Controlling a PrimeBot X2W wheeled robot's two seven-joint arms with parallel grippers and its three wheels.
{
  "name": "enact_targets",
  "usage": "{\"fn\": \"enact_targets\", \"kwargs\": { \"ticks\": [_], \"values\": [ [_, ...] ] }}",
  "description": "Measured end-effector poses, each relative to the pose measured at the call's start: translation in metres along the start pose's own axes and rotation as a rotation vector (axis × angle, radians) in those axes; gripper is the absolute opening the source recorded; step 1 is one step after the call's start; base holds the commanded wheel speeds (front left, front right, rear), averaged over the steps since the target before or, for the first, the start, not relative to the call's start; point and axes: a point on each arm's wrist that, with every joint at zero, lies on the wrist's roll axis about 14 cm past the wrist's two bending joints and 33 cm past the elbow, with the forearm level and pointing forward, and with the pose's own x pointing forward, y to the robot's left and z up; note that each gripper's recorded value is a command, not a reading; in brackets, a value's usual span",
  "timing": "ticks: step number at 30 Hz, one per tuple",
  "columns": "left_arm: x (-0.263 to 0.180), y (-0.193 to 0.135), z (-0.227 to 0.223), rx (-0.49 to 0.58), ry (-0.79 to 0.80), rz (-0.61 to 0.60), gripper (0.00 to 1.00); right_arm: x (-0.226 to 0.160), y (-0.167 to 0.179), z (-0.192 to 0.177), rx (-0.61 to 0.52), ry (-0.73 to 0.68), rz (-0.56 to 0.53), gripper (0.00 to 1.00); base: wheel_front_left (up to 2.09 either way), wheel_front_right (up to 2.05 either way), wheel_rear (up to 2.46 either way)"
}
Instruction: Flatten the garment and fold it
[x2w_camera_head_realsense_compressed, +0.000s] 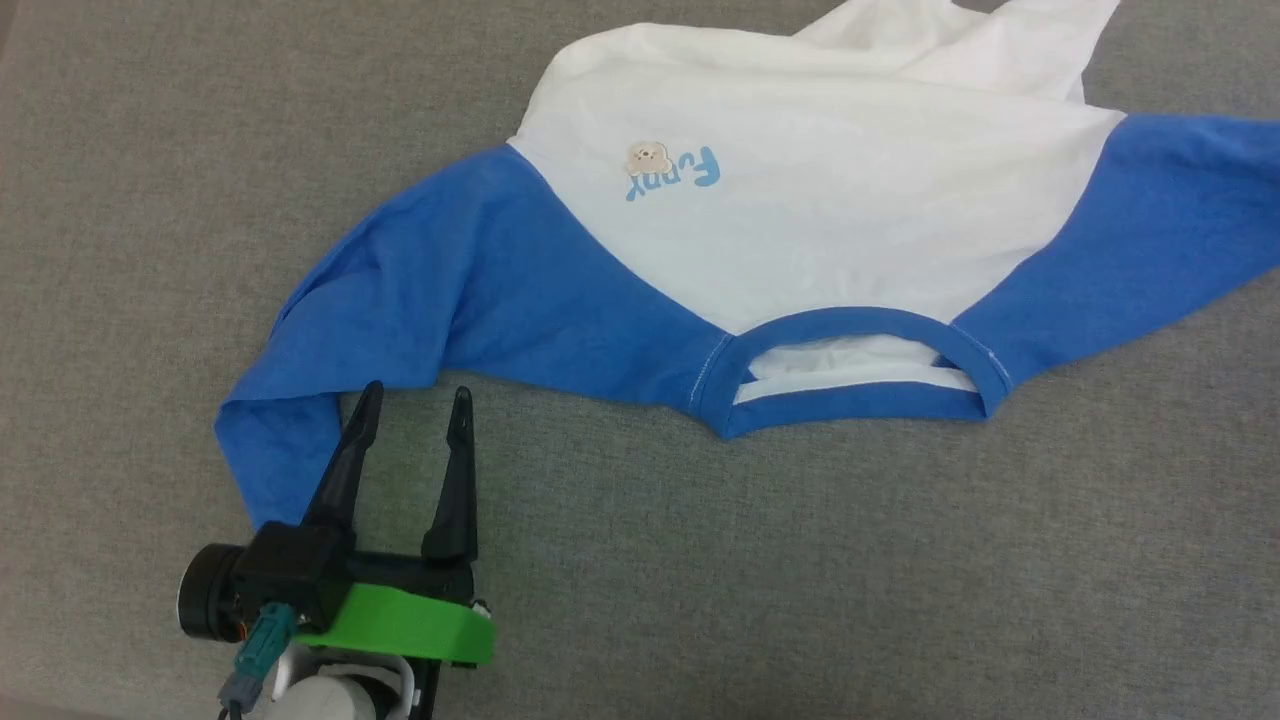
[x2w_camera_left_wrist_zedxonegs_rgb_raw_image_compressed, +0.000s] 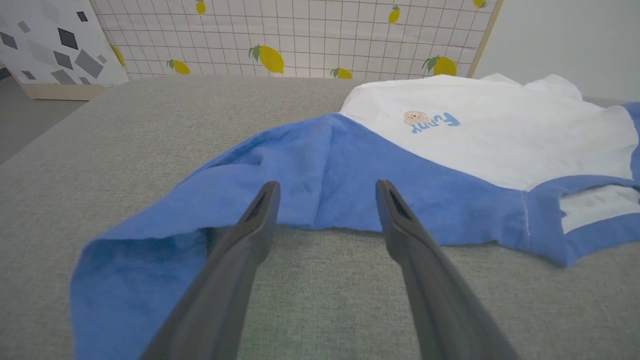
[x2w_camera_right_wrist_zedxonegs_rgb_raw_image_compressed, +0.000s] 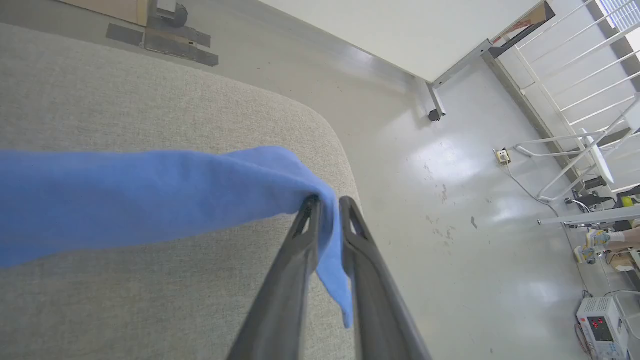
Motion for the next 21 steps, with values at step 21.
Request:
{"fn": "enact_targets", "kwargs": {
  "ticks": [21],
  "values": [
    [-0.003,-0.025,0.030,-0.021,-0.092,-0.088,1.00,-0.132,0.088,0.055,0.431,-0.495,0.273,1.00,0.00,0.00,0.00]
  ]
}}
